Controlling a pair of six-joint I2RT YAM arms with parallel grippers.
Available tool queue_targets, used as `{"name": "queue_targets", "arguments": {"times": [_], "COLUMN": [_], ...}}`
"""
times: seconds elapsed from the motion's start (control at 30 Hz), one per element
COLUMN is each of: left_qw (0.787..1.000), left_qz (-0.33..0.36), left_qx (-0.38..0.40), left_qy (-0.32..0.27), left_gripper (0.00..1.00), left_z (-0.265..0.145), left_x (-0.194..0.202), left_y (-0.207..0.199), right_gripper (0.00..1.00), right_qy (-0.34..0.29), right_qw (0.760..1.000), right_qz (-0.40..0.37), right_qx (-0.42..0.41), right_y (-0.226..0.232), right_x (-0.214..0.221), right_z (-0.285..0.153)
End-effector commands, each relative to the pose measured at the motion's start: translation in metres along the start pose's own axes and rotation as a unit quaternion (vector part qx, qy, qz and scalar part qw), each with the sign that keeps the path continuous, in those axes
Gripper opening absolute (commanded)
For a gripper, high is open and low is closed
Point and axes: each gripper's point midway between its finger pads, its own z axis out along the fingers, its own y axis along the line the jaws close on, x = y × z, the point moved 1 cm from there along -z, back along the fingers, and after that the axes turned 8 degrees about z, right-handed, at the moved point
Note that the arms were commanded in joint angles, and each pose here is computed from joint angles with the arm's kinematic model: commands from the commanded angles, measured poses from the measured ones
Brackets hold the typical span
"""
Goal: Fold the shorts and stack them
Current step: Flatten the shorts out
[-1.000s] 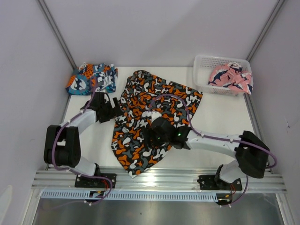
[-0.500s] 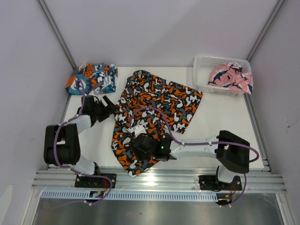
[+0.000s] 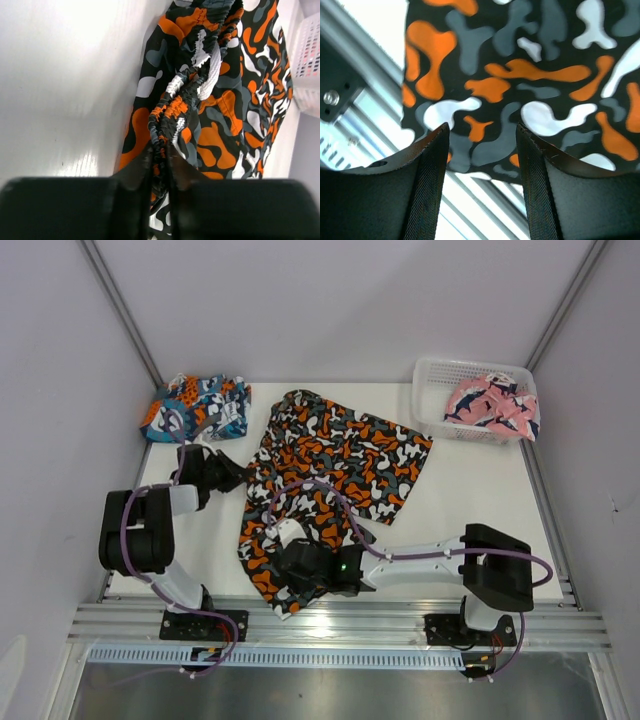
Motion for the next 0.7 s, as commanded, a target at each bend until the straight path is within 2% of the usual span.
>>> {"name": "queue_targets", "arguments": {"times": [0.0, 0.07, 0.2, 0.37, 0.5, 0.67], "left_qw": [0.999, 0.999, 0.994, 0.986, 0.971, 0.968], "left_qz": [0.025, 0.037, 0.066, 0.092, 0.112, 0.118], "left_qx": [0.019, -0.004, -0.054, -0.109, -0.186, -0.192], "left_qy": [-0.031, -0.038, -0.075, -0.082, -0.104, -0.107], "left_gripper": [0.12, 0.00, 0.00, 0.00, 0.00, 0.00], "left_z": [0.001, -0.002, -0.021, -0.039, -0.055, -0.057], "left_x": [-0.020, -0.027, -0.045, -0.054, -0.072, -0.078], "left_y": [-0.011, -0.006, -0.003, 0.006, 0.025, 0.028], "right_gripper": [0.57, 0.57, 0.61, 0.64, 0.64, 0.63], "right_qy": [-0.027, -0.020, -0.003, 0.004, 0.011, 0.023], "right_qw": [0.999, 0.998, 0.995, 0.993, 0.992, 0.989], "right_qz": [-0.036, -0.053, -0.090, -0.106, -0.119, -0.142], "right_qx": [-0.017, -0.018, -0.035, -0.044, -0.027, -0.017], "right_y": [0.024, 0.031, 0.053, 0.069, 0.070, 0.081], "right_x": [-0.012, -0.006, 0.008, 0.019, 0.027, 0.038], "right_z": [-0.003, -0.003, -0.008, -0.014, -0.013, -0.009]}}
